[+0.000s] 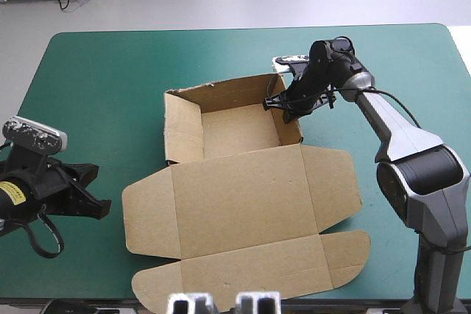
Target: Fold the box
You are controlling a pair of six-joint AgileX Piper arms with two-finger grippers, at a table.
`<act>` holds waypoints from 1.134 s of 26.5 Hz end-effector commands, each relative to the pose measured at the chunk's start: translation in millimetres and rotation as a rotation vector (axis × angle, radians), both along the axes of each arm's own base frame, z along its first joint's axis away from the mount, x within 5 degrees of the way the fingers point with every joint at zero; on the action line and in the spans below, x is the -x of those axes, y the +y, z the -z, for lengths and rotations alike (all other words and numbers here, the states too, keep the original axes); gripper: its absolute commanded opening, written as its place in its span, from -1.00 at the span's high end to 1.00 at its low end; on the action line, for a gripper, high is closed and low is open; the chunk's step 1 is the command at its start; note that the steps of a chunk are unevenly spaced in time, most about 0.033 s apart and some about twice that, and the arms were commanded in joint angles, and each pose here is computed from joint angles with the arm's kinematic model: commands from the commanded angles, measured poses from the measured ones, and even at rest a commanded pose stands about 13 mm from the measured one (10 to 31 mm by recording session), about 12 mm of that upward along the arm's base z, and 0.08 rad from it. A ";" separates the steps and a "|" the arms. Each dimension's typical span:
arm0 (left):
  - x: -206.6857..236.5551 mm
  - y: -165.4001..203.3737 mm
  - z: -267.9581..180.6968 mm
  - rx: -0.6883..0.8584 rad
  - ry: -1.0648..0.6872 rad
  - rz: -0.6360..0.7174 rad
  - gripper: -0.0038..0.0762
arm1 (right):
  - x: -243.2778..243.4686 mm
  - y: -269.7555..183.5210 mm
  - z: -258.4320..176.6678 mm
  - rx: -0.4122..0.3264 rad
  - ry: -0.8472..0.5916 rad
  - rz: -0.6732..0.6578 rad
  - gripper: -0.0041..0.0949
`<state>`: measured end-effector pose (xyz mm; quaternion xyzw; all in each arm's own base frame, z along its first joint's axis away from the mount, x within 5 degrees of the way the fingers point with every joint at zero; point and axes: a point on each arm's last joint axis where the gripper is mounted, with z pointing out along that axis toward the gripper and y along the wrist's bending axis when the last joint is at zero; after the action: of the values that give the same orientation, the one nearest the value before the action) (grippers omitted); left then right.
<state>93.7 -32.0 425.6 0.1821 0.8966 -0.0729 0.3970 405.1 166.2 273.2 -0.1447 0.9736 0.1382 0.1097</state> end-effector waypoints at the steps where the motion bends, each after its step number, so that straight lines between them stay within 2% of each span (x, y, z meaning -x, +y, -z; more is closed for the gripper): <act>1: 8.6 3.8 -4.2 -0.023 0.000 -0.007 0.93 | 5.8 -2.9 -17.8 0.000 -0.023 -0.026 0.97; 4: 8.0 5.8 -4.1 -0.043 -0.006 -0.020 0.93 | 8.7 -6.6 -27.0 0.021 -0.056 -0.031 0.96; 8: 7.7 7.0 -4.0 -0.055 -0.009 -0.027 0.93 | 13.0 -38.0 -57.7 0.121 -0.168 0.006 0.97; 11: 7.7 7.0 -4.0 -0.055 -0.009 -0.027 0.93 | 15.5 -82.0 -83.0 0.139 -0.234 0.073 0.97; 17: 7.6 7.4 -4.0 -0.059 -0.010 -0.029 0.93 | 24.3 -184.5 -110.4 0.179 -0.292 0.303 0.97; 20: 7.4 8.2 -4.0 -0.066 -0.011 -0.034 0.93 | 30.9 -234.9 -111.5 0.202 -0.285 0.428 0.97; 25: 7.3 8.3 -4.0 -0.067 -0.012 -0.035 0.93 | 39.2 -290.6 -102.6 0.249 -0.254 0.519 0.97; 30: 7.4 8.2 -4.0 -0.066 -0.011 -0.034 0.93 | 30.9 -308.5 -80.0 0.274 -0.200 0.487 0.96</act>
<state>90.1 -24.1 426.6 0.1783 0.8954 -0.0333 0.4066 379.3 -139.7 340.0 0.0856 0.9752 -0.0312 0.2016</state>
